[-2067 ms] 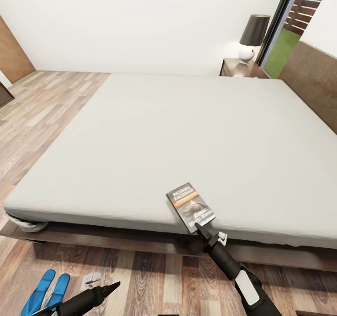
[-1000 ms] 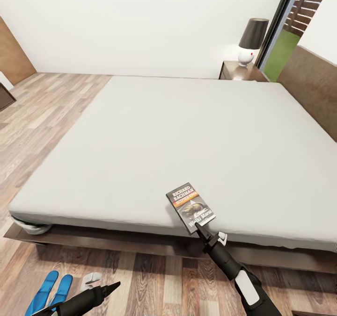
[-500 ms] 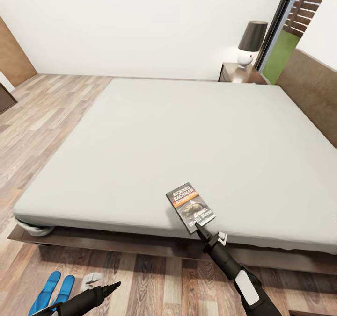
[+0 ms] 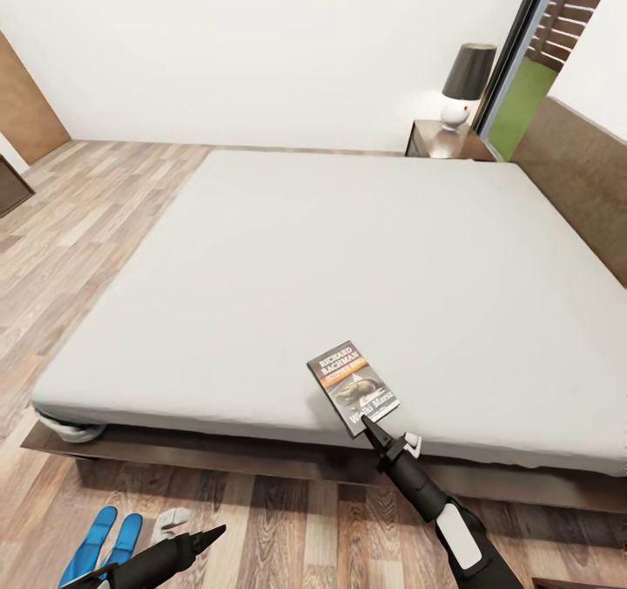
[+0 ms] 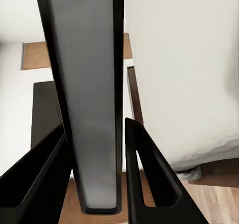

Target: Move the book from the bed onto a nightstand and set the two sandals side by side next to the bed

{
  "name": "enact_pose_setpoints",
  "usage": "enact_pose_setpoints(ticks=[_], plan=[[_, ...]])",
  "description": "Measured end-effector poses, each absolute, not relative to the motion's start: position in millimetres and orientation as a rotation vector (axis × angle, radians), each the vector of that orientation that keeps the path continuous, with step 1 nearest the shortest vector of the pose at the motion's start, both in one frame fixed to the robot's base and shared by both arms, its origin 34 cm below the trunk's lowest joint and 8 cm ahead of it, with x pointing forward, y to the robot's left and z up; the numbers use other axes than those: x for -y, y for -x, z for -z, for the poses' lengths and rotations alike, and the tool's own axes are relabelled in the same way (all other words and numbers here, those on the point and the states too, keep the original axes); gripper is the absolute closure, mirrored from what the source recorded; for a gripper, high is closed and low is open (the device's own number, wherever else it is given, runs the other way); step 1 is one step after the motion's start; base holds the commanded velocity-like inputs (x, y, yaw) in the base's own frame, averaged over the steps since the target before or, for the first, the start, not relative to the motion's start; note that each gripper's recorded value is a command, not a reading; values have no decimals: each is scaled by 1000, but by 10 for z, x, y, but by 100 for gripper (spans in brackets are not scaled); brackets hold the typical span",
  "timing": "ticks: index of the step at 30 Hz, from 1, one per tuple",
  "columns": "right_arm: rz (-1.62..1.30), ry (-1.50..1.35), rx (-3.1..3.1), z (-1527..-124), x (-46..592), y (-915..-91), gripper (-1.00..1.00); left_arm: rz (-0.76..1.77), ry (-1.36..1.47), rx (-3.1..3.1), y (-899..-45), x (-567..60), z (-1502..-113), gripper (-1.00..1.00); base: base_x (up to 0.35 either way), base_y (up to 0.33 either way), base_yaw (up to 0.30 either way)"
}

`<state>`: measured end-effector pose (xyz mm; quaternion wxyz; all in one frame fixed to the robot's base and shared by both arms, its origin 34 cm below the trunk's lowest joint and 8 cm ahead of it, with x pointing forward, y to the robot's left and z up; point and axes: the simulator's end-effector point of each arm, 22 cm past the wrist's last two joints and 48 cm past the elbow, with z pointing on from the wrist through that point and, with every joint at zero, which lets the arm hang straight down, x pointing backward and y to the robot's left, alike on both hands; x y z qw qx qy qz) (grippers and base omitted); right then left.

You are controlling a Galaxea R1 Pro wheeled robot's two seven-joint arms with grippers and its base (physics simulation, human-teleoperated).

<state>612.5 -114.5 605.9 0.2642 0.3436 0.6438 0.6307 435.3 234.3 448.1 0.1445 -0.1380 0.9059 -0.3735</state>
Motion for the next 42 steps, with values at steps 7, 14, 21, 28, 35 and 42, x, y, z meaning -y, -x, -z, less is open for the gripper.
enact_pose_setpoints(ticks=[7, 14, 21, 28, 35, 42], plan=[[-1728, -896, -1762, -6204, 1046, -6105, 100, 1077, 397, -2611, -4359, -2336, -4603, -100, 0, 0, 0], [-1856, -745, -1872, -6398, 505, -5889, 100, 1083, 399, -2609, -4364, -2300, -4724, -100, 0, 0, 0], [-1882, -713, -1888, -6543, 410, -5847, 100, 1086, 400, -2609, -4368, -2284, -4842, -100, 0, 0, 0], [-1927, -726, -1900, -6677, 349, -5801, 100, 1092, 401, -2606, -4371, -2261, -4960, -100, 0, 0, 0], [-2047, -561, -2017, -6838, -126, -5428, 100, 1094, 400, -2607, -4368, -2253, -5073, -100, 0, 0, 0], [-2081, -497, -2046, -6982, -256, -5312, 100, 1096, 400, -2607, -4366, -2251, -5183, -100, 0, 0, 0]])
